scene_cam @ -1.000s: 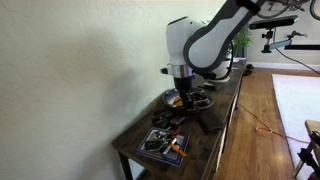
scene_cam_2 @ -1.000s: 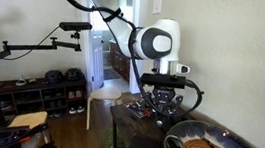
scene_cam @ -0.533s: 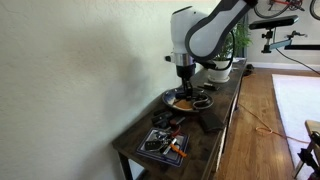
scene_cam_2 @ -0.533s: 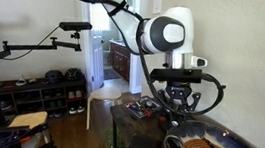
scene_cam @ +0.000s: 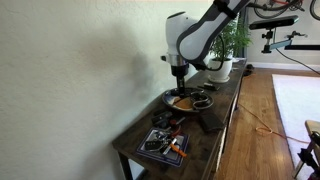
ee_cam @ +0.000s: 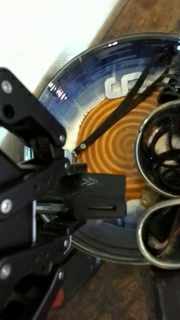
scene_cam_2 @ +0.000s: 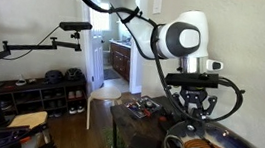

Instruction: Take three black objects between the bowls and put them in the bowl on the right

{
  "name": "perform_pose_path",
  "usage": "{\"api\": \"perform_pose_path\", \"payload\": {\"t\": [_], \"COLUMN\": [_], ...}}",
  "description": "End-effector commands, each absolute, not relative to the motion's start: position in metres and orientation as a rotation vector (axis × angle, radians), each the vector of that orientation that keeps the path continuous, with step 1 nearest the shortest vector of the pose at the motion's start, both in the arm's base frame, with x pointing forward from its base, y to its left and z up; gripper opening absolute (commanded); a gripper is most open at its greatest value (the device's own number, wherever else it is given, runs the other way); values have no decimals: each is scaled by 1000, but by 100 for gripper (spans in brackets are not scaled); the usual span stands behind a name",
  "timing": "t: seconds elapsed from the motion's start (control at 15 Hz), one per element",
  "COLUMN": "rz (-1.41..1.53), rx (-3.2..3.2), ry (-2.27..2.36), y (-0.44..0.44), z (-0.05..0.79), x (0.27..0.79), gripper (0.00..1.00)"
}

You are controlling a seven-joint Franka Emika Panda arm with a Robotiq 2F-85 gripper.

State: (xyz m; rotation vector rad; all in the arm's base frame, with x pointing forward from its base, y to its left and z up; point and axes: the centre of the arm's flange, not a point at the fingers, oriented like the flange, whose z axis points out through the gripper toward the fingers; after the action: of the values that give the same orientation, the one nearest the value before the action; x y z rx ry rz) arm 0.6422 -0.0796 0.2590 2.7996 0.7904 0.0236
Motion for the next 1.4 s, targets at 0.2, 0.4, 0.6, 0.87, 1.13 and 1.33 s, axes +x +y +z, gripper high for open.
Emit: {"api": "perform_pose_path", "payload": {"t": [0.2,0.4,0.6,0.87,1.13,1.33], "rz": [20,3,-11,-27,-40,-45], "rx": [2798,2803,2809,2802,2809,2819], "ry": [737,741,741,720,667,646], "y": [-96,-100,-103,-99,-91,-83], "z": [229,212,201,214,240,262], "x": [675,678,679,674,661,650], "gripper": [18,18,18,81,100,100]}}
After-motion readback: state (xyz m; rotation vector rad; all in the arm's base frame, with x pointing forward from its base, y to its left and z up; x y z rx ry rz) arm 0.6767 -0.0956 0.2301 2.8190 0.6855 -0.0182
